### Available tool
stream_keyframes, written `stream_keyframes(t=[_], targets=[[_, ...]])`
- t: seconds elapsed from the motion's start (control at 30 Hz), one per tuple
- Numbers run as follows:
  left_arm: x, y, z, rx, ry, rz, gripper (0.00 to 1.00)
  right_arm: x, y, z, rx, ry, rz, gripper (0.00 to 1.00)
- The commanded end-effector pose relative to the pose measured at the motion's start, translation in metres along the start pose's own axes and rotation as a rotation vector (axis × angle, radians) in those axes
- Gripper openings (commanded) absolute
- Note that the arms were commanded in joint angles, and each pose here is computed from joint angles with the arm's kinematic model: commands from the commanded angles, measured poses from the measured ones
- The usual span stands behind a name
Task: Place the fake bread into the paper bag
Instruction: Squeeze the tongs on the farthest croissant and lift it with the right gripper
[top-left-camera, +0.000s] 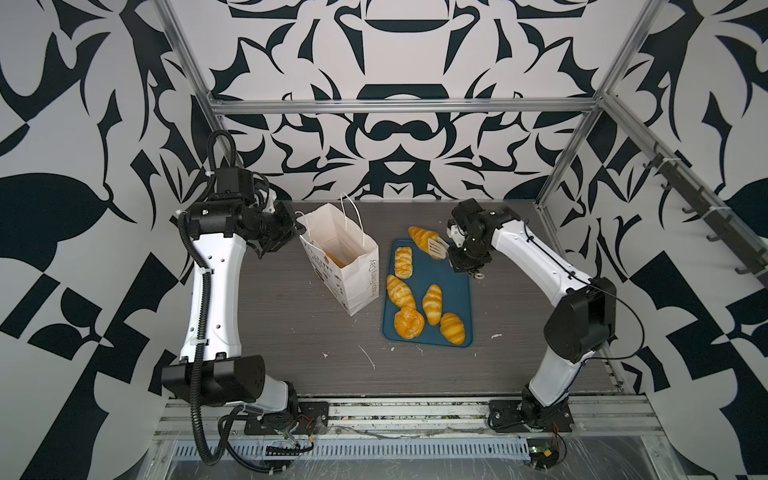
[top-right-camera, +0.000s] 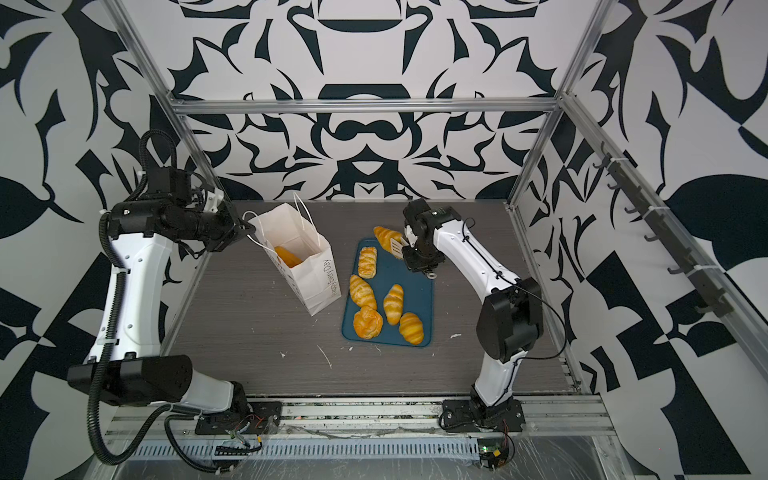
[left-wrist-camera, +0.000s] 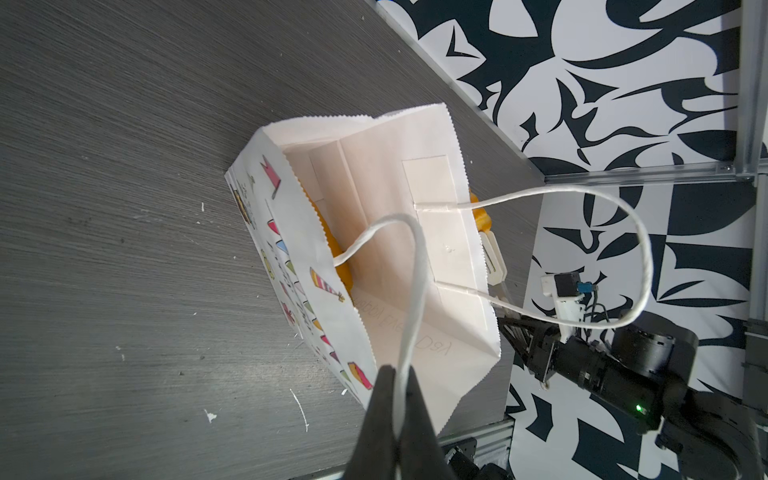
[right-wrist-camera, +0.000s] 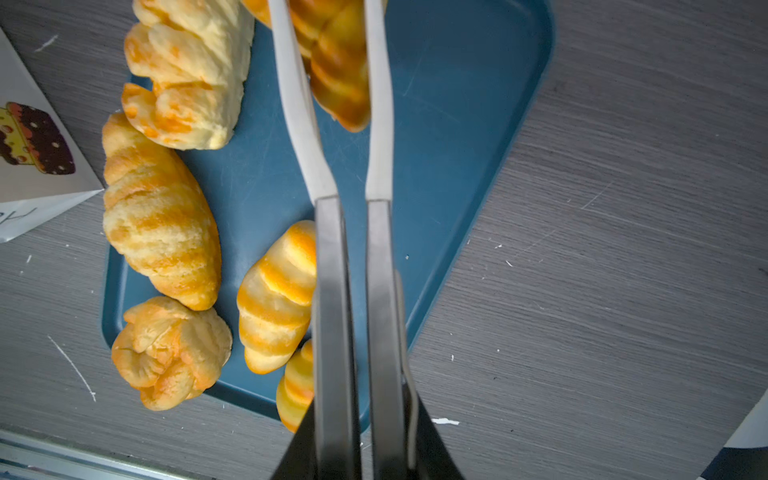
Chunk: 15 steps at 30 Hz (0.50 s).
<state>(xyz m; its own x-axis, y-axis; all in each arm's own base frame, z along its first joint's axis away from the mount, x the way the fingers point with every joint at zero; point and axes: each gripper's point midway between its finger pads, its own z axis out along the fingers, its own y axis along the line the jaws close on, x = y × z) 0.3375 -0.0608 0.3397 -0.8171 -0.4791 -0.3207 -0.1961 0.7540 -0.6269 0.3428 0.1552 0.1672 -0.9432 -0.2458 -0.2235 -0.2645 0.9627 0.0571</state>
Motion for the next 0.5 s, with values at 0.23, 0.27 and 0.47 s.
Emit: stream_keyframes(t=[0.23, 0.27, 0.47], targets=[[0.006, 0.000, -0.005, 0.005, 0.008, -0.013, 0.00, -0.004, 0.009, -0.063, -0.065, -0.187, 0.017, 0.26], [0.007, 0.000, -0.005, 0.006, 0.008, -0.014, 0.00, -0.005, 0.010, -0.069, -0.075, -0.209, 0.018, 0.26], [0.007, 0.000, -0.004, 0.009, 0.012, -0.017, 0.00, -0.010, 0.014, -0.105, -0.101, -0.341, 0.033, 0.26]])
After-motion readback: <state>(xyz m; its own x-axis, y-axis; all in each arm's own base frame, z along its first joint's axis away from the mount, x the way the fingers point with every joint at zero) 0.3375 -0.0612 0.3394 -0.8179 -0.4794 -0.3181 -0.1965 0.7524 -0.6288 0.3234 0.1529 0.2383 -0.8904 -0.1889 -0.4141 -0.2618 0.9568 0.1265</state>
